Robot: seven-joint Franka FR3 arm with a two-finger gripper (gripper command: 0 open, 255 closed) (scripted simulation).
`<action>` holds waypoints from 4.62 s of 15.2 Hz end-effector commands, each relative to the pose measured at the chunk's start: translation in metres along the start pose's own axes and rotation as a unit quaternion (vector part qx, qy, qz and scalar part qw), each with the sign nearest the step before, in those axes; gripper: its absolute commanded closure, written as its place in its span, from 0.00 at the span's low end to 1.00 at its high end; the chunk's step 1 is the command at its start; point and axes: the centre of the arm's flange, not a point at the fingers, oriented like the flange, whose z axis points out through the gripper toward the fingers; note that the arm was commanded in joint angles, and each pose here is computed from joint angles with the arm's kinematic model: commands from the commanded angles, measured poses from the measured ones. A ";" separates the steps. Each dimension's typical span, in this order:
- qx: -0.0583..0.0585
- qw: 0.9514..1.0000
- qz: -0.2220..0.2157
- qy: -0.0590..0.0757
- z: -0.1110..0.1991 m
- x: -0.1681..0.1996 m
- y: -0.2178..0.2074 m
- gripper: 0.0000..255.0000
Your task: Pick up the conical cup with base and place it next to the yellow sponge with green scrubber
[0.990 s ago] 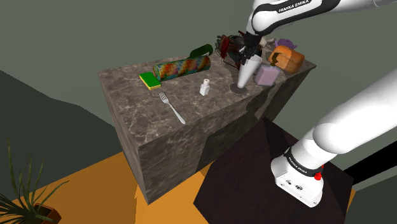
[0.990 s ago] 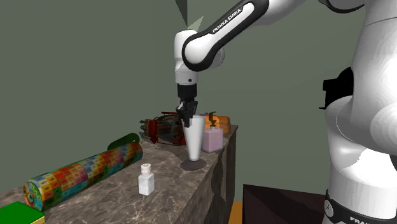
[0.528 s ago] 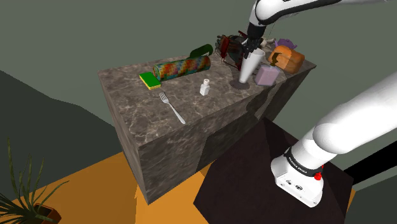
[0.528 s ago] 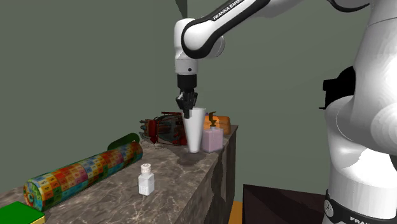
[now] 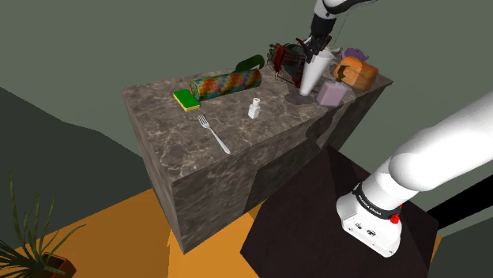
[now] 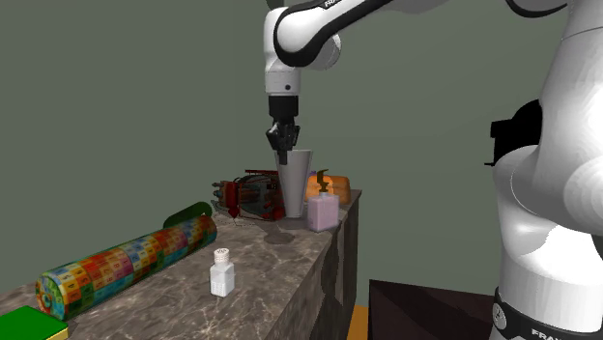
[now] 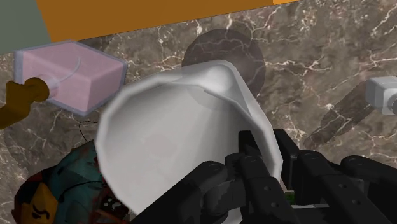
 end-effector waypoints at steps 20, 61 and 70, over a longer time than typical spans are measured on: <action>0.000 1.000 0.000 0.000 -0.109 0.009 0.020 1.00; 0.000 1.000 0.000 0.000 -0.078 0.120 -0.259 1.00; 0.000 1.000 0.000 0.000 -0.034 0.145 -0.338 1.00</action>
